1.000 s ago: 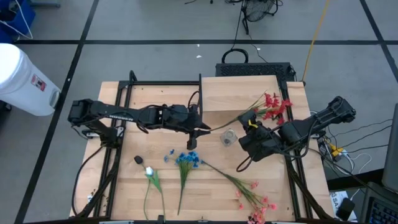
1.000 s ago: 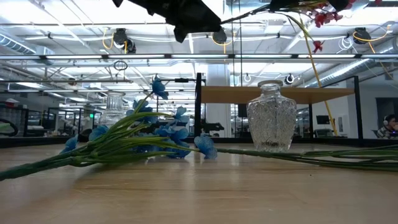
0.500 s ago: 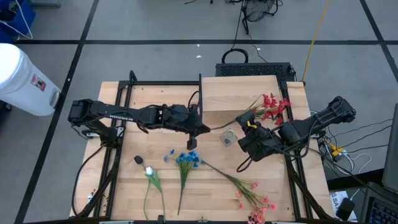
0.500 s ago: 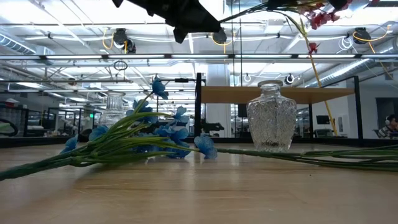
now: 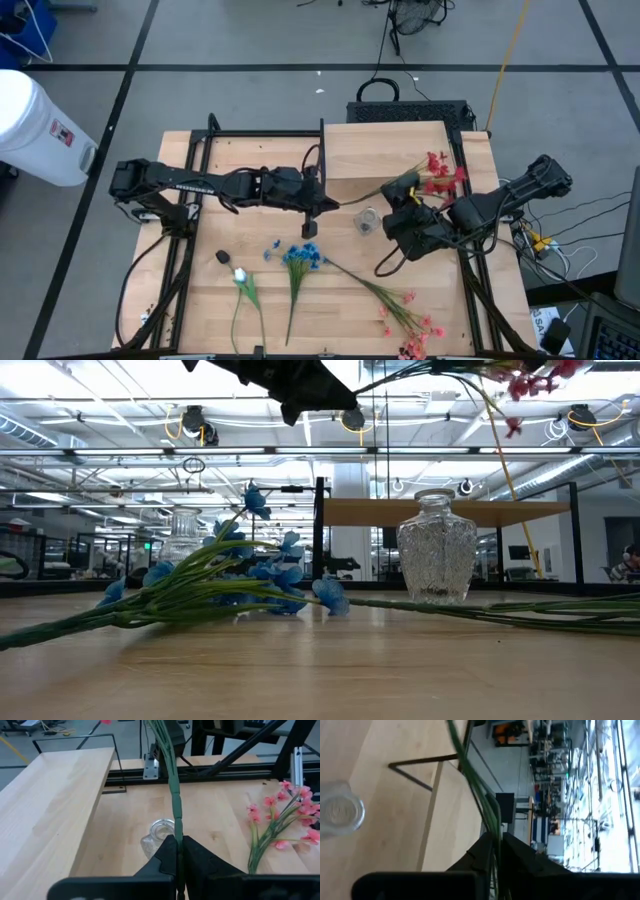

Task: Pick and place flowers into a vace then onto a shelf
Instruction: Put the red flowers into the right transparent vase

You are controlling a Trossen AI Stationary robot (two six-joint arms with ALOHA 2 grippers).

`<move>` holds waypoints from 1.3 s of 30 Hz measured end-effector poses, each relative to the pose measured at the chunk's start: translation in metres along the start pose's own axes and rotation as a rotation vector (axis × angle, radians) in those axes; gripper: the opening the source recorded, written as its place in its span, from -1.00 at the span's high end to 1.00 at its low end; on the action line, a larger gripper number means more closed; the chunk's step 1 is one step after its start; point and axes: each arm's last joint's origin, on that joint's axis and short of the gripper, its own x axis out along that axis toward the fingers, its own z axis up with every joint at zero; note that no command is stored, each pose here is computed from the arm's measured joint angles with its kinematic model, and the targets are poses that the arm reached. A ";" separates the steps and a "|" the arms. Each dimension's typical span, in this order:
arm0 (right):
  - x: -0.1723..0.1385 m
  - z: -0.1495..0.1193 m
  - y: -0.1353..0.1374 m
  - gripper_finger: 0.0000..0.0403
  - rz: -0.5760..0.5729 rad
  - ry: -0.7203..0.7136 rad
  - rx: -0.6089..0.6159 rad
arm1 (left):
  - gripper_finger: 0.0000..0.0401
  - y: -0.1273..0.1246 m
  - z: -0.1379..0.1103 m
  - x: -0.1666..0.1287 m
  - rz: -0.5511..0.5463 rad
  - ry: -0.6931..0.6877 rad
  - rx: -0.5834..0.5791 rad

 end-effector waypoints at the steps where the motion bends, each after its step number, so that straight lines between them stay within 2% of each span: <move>1: 0.000 0.000 0.000 0.79 -0.002 0.001 0.010 | 0.94 0.001 0.000 0.000 0.008 0.003 0.001; 13: -0.011 0.000 -0.002 0.56 -0.166 0.028 0.029 | 0.94 0.004 -0.001 0.000 0.025 0.008 0.006; 21: -0.029 -0.002 -0.005 0.33 -0.322 0.010 0.183 | 0.94 0.007 0.005 -0.001 0.038 -0.049 0.005; 30: -0.052 -0.014 -0.018 0.12 -0.309 -0.108 0.431 | 0.94 0.012 0.009 -0.001 0.054 -0.099 -0.007; 39: -0.076 -0.032 -0.028 0.11 -0.247 -0.237 0.669 | 0.94 0.013 0.020 -0.003 0.063 -0.216 -0.007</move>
